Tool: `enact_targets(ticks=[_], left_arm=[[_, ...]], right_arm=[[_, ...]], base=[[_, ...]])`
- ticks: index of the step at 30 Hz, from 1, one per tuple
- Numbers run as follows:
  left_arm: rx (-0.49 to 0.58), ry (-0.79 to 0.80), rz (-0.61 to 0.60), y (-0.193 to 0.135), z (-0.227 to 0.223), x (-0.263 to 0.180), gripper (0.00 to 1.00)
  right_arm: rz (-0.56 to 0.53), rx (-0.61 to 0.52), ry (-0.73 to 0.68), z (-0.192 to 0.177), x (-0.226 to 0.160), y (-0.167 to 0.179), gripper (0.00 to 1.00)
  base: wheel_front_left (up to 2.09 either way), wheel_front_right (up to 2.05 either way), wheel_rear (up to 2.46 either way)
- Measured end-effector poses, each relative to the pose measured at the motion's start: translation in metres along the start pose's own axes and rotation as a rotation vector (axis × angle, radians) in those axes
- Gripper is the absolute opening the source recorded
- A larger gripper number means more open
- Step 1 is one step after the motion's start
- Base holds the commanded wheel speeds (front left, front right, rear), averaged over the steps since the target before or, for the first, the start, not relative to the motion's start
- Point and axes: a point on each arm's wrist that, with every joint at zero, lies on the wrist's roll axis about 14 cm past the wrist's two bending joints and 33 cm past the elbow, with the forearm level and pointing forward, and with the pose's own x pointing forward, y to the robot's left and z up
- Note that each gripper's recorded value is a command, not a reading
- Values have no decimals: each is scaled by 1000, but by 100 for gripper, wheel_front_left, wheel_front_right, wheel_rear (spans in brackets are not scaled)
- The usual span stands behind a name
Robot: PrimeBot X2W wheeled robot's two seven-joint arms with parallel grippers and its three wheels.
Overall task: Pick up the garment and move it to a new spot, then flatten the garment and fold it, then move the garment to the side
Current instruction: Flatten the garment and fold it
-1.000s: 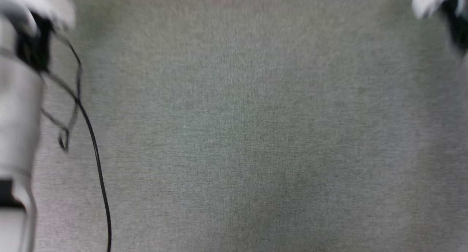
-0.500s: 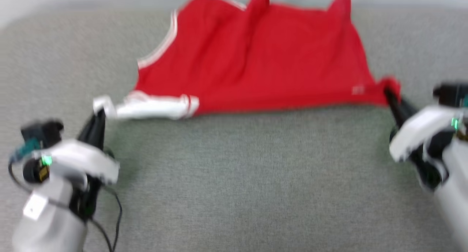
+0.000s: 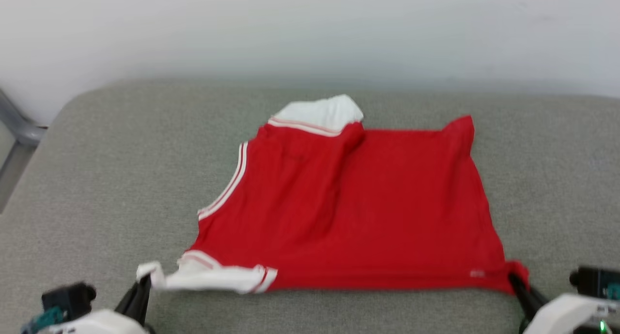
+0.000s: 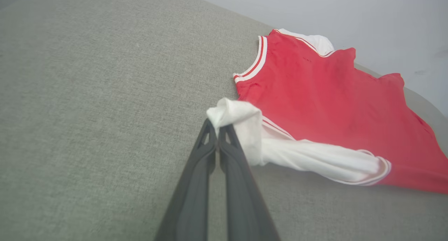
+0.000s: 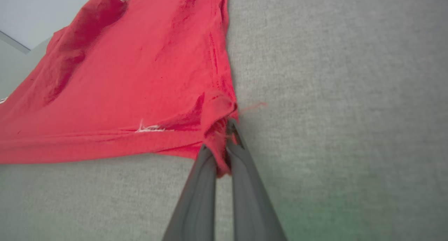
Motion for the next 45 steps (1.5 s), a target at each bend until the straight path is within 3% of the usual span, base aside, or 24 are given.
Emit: enact_targets(ticks=[9, 16, 28, 36, 45], left_arm=[[-18, 71, 66, 15, -14, -51, 0], [-4, 63, 23, -1, -1, -50, 0], [54, 27, -91, -38, 27, 27, 0], [80, 136, -136, -50, -7, 70, 0], [83, 331, -154, -45, -58, 71, 0]], right_arm=[[-52, 59, 83, -41, -53, -4, 0], [-85, -5, 75, -21, -72, -1, 0], [-35, -140, 59, 24, -15, 25, 0], [-34, -130, 149, 2, 21, 20, 0], [-39, -123, 237, -29, 23, 14, 0]], base=[[0, 0, 0], [0, 0, 0], [0, 0, 0], [0, 0, 0], [0, 0, 0]])
